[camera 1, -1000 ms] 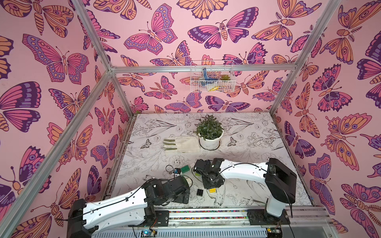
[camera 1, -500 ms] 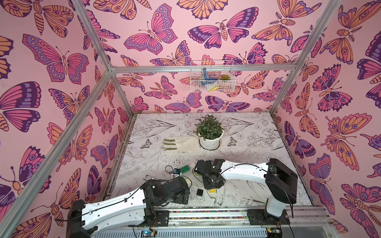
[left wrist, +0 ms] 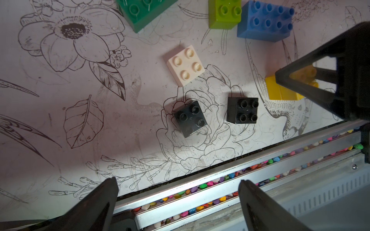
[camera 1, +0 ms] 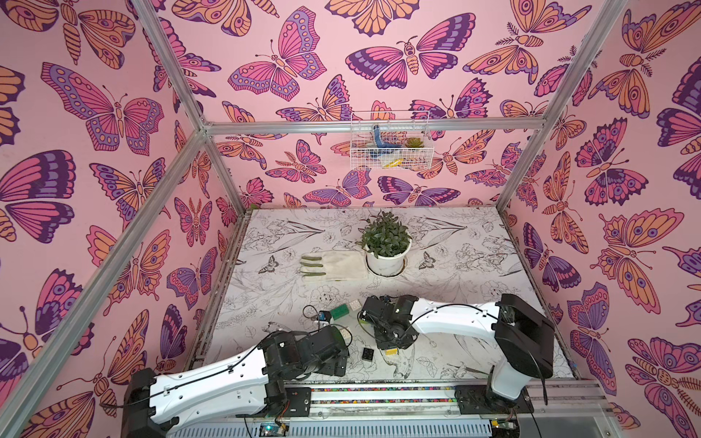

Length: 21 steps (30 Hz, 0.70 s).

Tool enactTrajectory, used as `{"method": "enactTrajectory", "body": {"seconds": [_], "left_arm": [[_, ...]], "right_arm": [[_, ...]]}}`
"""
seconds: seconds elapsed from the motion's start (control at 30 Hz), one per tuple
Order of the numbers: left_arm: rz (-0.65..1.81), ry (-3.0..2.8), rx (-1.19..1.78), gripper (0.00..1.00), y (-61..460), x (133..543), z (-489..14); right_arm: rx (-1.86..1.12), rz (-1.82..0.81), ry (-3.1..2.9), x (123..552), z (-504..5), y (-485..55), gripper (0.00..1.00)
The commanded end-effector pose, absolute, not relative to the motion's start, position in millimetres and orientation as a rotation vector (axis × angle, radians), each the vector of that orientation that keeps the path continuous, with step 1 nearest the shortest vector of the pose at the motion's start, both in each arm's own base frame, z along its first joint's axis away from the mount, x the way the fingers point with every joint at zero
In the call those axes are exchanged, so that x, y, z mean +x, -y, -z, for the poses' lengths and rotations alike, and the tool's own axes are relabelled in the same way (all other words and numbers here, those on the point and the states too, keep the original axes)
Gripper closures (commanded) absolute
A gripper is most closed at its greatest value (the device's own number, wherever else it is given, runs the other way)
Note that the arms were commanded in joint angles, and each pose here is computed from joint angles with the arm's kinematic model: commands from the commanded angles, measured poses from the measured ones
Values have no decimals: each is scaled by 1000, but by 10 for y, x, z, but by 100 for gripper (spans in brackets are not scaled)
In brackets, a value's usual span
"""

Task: Assemble a giraffe with lego
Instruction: Assemble the lego brick with the lego brick.

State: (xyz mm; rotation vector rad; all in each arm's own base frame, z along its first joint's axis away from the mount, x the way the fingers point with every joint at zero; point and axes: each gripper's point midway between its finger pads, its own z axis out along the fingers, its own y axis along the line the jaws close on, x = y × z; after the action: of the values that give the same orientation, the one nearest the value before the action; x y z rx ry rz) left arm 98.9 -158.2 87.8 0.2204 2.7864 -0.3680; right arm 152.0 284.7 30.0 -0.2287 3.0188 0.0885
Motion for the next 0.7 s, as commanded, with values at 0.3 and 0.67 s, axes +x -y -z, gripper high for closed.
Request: {"method": "enactTrajectory", "body": {"seconds": [0.3, 0.67], "left_arm": [[413, -2750, -12, 0, 1585, 1080, -1001], [236, -2859, -67, 0, 1788, 1187, -840]], "right_arm": [[-177, -94, -2914, 1688, -579, -2798, 26], [-34, -343, -2658, 1853, -1384, -2536, 7]]}}
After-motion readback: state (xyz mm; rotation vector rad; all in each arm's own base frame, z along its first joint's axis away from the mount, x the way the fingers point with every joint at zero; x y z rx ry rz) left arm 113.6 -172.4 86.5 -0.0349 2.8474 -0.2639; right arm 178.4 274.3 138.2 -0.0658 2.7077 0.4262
